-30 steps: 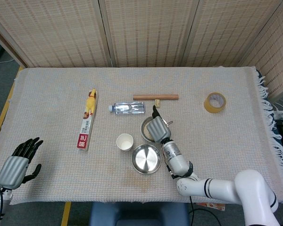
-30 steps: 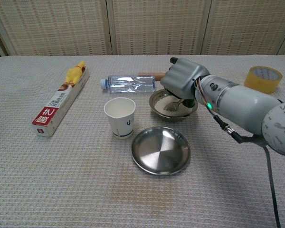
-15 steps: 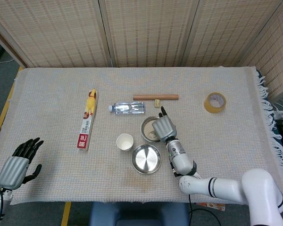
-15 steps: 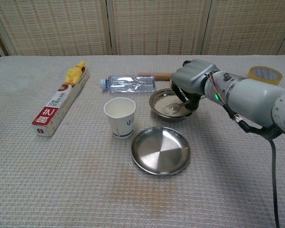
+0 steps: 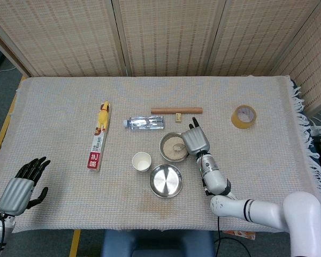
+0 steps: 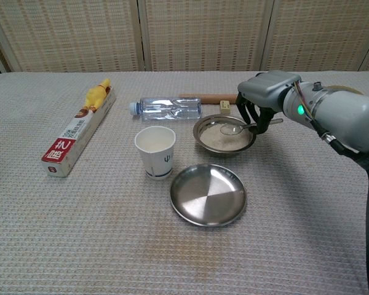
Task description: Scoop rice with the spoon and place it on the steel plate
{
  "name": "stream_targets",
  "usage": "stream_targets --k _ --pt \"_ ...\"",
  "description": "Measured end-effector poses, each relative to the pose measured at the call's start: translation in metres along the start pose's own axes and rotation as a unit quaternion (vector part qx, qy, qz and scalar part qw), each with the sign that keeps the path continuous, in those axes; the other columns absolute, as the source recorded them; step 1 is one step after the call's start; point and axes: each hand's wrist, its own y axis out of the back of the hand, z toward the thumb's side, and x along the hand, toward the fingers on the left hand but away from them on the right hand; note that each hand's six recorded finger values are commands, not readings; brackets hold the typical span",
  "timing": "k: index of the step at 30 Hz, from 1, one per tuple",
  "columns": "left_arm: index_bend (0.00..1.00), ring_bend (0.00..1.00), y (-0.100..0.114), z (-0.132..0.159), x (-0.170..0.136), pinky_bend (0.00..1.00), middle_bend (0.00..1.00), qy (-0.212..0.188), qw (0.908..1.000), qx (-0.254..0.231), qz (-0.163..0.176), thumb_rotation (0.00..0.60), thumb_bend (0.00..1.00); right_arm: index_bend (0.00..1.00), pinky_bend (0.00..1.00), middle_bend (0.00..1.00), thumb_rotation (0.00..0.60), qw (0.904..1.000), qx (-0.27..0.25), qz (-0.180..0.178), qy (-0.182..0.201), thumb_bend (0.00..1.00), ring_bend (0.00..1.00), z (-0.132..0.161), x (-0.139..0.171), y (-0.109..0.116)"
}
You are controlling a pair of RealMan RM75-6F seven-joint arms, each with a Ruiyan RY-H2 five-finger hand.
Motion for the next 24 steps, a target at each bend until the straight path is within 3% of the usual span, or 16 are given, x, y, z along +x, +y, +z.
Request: stream_targets --k 10,24 --pt "0.0 0.0 0.0 0.0 0.0 0.14 0.0 0.001 1.0 0.0 0.001 0.6 0.45 0.9 0.02 0.56 0.6 0.9998 -0.019 0.0 0.01 0.35 0.19 0.002 0.003 -0.001" --pt "0.0 0.0 0.002 0.002 -0.002 0.14 0.0 -0.002 1.0 -0.003 0.003 0.6 0.45 0.89 0.02 0.56 0.6 0.9959 -0.073 -0.028 0.046 0.35 0.19 0.01 0.022 0.033"
